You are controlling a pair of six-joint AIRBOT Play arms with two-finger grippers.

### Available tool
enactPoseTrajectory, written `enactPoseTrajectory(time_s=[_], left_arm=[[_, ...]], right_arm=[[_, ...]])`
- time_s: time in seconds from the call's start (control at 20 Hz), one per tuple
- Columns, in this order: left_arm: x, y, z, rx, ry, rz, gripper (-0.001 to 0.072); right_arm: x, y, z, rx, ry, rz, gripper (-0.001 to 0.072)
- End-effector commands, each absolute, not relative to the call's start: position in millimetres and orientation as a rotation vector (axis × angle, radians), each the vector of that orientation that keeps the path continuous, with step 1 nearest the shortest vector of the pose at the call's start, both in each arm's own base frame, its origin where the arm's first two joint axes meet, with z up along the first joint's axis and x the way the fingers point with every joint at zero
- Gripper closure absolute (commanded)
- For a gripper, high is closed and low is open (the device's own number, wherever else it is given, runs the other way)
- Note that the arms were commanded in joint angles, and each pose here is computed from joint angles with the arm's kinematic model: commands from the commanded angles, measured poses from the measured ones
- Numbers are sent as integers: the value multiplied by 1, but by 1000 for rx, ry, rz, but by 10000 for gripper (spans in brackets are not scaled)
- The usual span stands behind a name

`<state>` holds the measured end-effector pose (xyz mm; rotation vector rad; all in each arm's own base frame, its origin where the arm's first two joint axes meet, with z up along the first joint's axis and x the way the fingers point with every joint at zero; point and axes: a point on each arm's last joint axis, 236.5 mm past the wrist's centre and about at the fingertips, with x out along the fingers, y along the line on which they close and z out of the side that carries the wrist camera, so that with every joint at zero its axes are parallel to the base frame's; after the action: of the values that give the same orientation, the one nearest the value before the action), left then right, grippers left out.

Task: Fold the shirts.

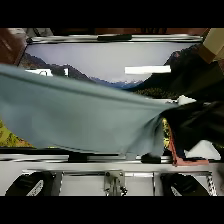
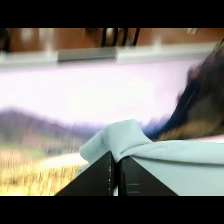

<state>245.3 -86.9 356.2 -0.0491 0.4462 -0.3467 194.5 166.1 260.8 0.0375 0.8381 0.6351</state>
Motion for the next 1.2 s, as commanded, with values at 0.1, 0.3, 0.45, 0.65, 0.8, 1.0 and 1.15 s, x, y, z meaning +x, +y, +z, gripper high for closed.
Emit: enactPoseTrajectory(time_s=[0.1, 0.3, 0.45, 0.65, 0.8, 1.0, 1.15], left_arm=[[254, -79, 163, -46, 950, -282, 672], [307, -93, 118, -124, 898, -275, 671], [373, -98, 120, -188, 738, -246, 672], [424, -102, 65, -249, 766, -204, 671], [433, -102, 8, -277, 886, -167, 648], [429, -97, 0, -309, 951, -143, 3], [409, -73, 12, -265, 1096, -158, 4]], right_arm=[[210, 138, 99, -142, 1183, 479, 646], [324, 160, 98, -160, 847, 409, 646], [394, 196, 110, -95, 595, 432, 646], [440, 224, 70, 152, 576, 390, 646], [432, 230, 11, 267, 764, 340, 645], [430, 228, 31, 270, 734, 353, 156], [415, 187, 67, 191, 728, 312, 156]])
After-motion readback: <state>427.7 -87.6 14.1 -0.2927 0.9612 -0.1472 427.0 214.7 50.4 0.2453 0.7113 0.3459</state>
